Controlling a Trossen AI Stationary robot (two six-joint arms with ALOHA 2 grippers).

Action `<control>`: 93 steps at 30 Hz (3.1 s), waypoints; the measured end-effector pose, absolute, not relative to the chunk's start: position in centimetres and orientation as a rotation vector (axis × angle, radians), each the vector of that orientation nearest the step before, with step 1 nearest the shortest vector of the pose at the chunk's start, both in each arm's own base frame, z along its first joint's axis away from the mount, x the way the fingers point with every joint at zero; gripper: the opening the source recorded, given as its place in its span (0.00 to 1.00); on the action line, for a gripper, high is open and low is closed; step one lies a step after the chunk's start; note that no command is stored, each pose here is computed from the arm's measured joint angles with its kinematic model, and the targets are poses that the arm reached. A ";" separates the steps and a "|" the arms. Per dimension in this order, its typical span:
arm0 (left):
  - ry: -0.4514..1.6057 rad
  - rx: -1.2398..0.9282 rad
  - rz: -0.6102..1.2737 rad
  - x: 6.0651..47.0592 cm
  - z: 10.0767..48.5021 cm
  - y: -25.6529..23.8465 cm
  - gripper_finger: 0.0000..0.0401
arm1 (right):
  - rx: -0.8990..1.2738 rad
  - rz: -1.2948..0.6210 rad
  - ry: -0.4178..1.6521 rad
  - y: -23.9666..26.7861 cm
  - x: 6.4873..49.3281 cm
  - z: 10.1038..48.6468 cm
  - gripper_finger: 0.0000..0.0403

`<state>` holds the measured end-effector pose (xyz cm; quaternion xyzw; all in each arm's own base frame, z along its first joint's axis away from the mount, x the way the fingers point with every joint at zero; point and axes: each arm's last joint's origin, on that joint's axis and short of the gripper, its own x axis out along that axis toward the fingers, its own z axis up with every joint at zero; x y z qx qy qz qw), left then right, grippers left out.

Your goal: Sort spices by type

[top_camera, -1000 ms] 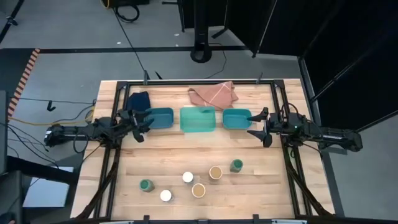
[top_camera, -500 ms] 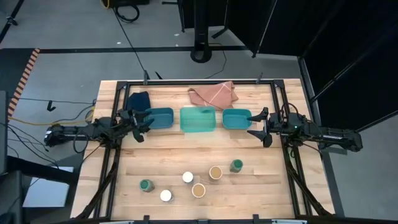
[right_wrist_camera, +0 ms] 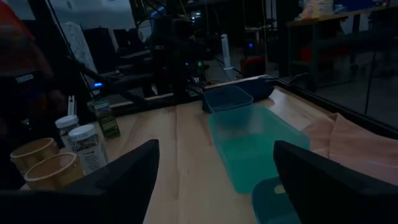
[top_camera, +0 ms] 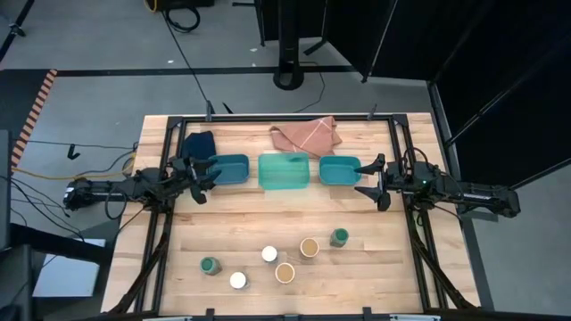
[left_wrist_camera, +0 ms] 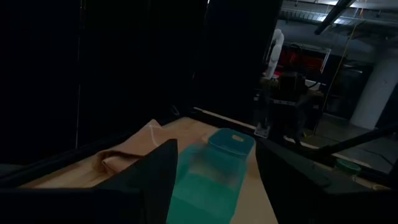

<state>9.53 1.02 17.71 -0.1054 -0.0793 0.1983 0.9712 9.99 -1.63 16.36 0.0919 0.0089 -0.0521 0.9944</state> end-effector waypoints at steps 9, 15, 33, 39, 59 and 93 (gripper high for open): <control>-0.160 -0.213 0.401 9.5 17.7 1.0 0.56 | 0.184 -0.105 0.017 -1.6 10.0 16.4 0.81; -0.161 -0.213 0.401 9.5 17.7 1.0 0.56 | 0.184 -0.105 0.018 -1.6 10.0 16.4 0.80; -0.182 -0.218 0.398 9.5 17.9 1.0 0.56 | 0.184 -0.105 0.018 -1.6 10.0 16.4 0.81; -0.241 -0.238 0.391 9.4 18.5 1.0 0.56 | 0.184 -0.105 0.018 -1.6 10.0 16.4 0.80; -0.282 -0.337 0.343 9.4 18.7 0.9 0.56 | 0.184 -0.105 0.018 -1.6 10.0 16.4 0.81; -0.569 -0.702 0.292 8.6 20.7 1.1 0.56 | 0.350 -0.132 -0.416 -1.8 9.3 20.2 0.79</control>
